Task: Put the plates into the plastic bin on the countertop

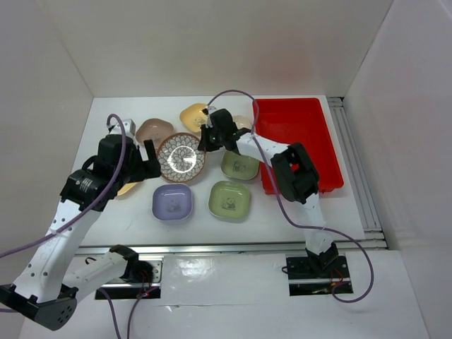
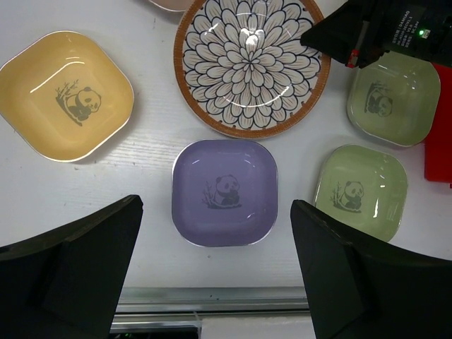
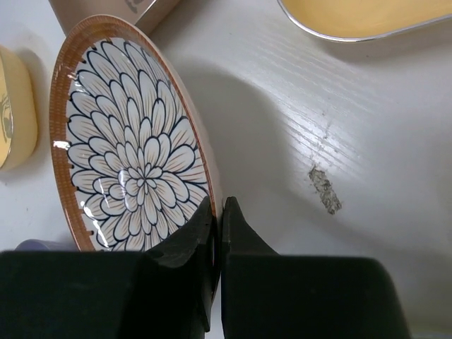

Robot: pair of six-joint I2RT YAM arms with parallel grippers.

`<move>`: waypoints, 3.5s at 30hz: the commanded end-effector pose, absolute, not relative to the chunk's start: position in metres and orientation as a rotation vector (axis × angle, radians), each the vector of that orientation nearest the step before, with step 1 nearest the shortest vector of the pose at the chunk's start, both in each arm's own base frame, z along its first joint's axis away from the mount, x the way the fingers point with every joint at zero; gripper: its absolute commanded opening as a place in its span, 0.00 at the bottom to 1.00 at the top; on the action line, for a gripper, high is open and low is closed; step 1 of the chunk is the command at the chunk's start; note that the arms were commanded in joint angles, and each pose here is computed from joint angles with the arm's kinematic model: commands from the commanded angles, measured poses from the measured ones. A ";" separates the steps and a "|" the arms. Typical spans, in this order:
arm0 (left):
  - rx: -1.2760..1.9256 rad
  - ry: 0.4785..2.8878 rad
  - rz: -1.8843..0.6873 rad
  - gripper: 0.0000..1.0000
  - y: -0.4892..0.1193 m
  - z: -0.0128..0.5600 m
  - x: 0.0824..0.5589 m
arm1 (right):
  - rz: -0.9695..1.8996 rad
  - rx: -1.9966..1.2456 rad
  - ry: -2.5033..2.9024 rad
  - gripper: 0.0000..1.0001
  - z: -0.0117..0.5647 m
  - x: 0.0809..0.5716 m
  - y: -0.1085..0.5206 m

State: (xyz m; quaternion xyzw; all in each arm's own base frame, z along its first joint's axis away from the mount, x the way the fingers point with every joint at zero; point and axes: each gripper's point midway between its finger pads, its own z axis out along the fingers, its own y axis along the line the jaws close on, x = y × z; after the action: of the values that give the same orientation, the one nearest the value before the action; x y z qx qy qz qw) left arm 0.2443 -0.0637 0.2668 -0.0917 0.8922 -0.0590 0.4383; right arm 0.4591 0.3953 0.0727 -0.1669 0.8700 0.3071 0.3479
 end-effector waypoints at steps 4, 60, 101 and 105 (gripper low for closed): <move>-0.195 2.176 -0.176 1.00 -0.069 0.272 0.249 | 0.801 -0.312 2.033 0.00 0.177 0.480 0.379; -0.085 2.218 -0.305 1.00 -0.098 0.235 0.265 | 0.209 0.493 1.836 1.00 0.201 0.493 -0.017; -0.352 2.253 -0.193 1.00 -0.050 0.216 0.270 | -0.016 -0.066 2.225 0.64 0.047 0.431 0.331; -0.347 2.247 -0.206 1.00 -0.051 0.218 0.268 | 0.016 -0.067 2.255 0.49 0.039 0.431 0.332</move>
State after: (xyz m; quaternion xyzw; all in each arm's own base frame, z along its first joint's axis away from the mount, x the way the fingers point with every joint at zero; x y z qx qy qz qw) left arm 0.2682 -0.0496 0.2110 -0.1404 0.9024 -0.0690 0.4015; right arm 0.4277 0.3334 0.0356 -0.0461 0.9047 0.0042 0.4235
